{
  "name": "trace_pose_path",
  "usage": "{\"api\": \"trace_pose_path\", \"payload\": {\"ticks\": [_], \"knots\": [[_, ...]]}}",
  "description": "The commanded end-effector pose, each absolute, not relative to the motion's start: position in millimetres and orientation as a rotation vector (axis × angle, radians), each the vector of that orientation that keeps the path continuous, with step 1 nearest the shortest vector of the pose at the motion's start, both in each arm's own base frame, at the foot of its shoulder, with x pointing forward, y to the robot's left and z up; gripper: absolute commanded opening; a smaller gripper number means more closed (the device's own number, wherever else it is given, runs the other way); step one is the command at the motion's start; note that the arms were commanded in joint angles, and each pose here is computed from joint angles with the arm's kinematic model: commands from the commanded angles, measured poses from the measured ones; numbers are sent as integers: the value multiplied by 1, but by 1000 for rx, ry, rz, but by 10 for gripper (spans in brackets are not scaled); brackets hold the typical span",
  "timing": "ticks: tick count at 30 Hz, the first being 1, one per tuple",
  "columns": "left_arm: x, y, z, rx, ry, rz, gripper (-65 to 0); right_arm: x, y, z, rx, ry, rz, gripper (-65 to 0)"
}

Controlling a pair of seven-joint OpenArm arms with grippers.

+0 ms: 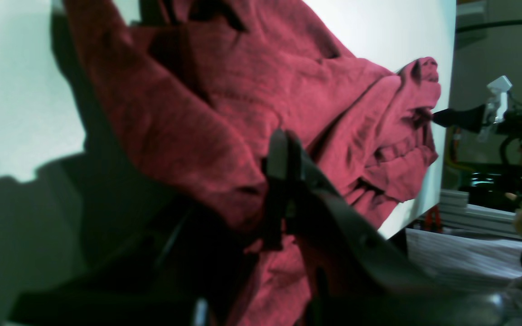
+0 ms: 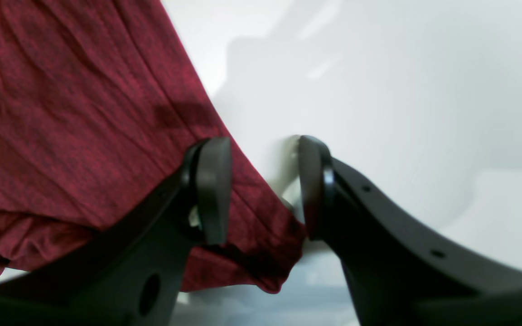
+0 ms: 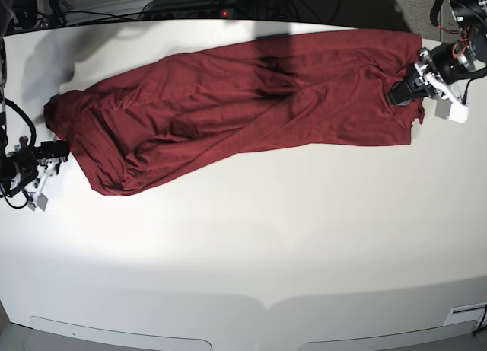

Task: Fold the T-shirt properly
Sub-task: 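Grasp the shirt end with the left gripper and pull it inward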

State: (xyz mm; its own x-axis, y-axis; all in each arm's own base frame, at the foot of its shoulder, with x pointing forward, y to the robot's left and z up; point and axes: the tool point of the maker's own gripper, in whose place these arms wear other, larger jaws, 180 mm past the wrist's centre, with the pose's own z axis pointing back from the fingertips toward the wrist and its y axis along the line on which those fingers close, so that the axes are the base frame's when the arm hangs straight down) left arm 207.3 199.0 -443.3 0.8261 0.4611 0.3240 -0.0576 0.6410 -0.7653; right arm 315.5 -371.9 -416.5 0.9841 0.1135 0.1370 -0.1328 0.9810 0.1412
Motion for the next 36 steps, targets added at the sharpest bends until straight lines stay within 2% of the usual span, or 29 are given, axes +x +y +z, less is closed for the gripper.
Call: {"api": "trace_pose_path", "payload": {"ticks": [1, 5, 8, 13, 24, 29, 36], "knots": [[198, 188, -453, -833, -470, 310, -650, 327, -380, -403, 137, -174, 123, -400], [195, 189, -455, -820, -459, 305, -650, 327, -380, -403, 138, -178, 123, -400], [209, 201, -450, -800, -553, 349, -650, 328, -380, -403, 138, -179, 123, -400], [227, 246, -434, -707, -698, 380, -650, 328, -380, -403, 139, -181, 122, -400], [239, 332, -394, -504, -750, 271, -650, 333, -372, -401, 183, -210, 101, -400], [244, 315, -375, -599, -759, 247, -650, 333, -372, -401, 182, -209, 101, -400], [253, 240, -343, -701, -856, 107, -650, 333, -371, -401, 184, -211, 101, -400]]}}
